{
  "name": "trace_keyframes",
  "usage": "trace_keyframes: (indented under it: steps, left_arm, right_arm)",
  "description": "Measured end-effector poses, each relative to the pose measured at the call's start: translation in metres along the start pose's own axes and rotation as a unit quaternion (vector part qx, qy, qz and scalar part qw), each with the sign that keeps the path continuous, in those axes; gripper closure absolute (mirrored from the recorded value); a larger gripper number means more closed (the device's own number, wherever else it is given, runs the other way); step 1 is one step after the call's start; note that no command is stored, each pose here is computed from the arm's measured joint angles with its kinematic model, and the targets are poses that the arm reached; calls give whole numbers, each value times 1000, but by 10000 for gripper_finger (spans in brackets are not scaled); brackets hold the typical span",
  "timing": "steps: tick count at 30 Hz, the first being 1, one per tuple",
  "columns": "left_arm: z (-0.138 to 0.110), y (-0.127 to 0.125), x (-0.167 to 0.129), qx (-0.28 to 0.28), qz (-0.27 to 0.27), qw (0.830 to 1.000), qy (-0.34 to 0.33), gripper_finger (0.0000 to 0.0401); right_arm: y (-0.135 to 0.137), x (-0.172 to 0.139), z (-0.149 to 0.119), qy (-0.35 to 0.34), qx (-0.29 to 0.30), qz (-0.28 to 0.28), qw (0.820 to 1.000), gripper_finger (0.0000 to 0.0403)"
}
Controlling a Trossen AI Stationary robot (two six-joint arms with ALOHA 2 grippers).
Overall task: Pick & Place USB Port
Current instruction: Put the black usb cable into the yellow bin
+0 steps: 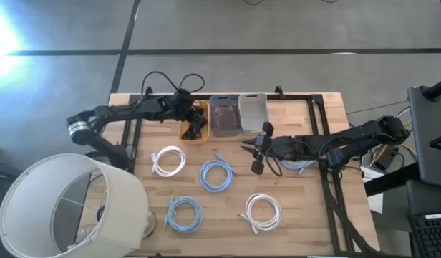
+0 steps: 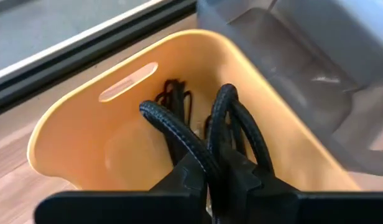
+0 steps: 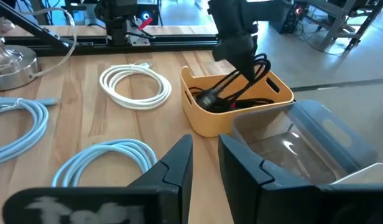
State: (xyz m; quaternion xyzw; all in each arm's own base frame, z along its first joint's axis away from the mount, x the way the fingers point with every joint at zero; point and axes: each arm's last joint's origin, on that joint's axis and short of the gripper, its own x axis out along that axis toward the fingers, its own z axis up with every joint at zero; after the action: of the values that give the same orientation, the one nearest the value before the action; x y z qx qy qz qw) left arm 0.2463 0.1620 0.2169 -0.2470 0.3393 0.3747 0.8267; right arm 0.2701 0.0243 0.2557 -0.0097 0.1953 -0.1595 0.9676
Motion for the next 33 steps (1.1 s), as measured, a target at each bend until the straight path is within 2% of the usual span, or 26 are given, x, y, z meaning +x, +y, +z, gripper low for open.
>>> trace_keyframes:
  steps: [9,17,26,33]
  left_arm:
    - [-6,10,25,-8,26,999,36,341]
    - [-12,12,38,6,37,998,59,292]
    - [-7,12,27,28,29,998,43,235]
    - [-7,13,6,31,30,998,51,222]
  right_arm:
    - [0,0,0,0,0,0,1000,328]
    - [0,0,0,0,0,0,1000,326]
    - [0,0,0,0,-1,0,1000,335]
    - [0,0,0,0,-1,0,1000,335]
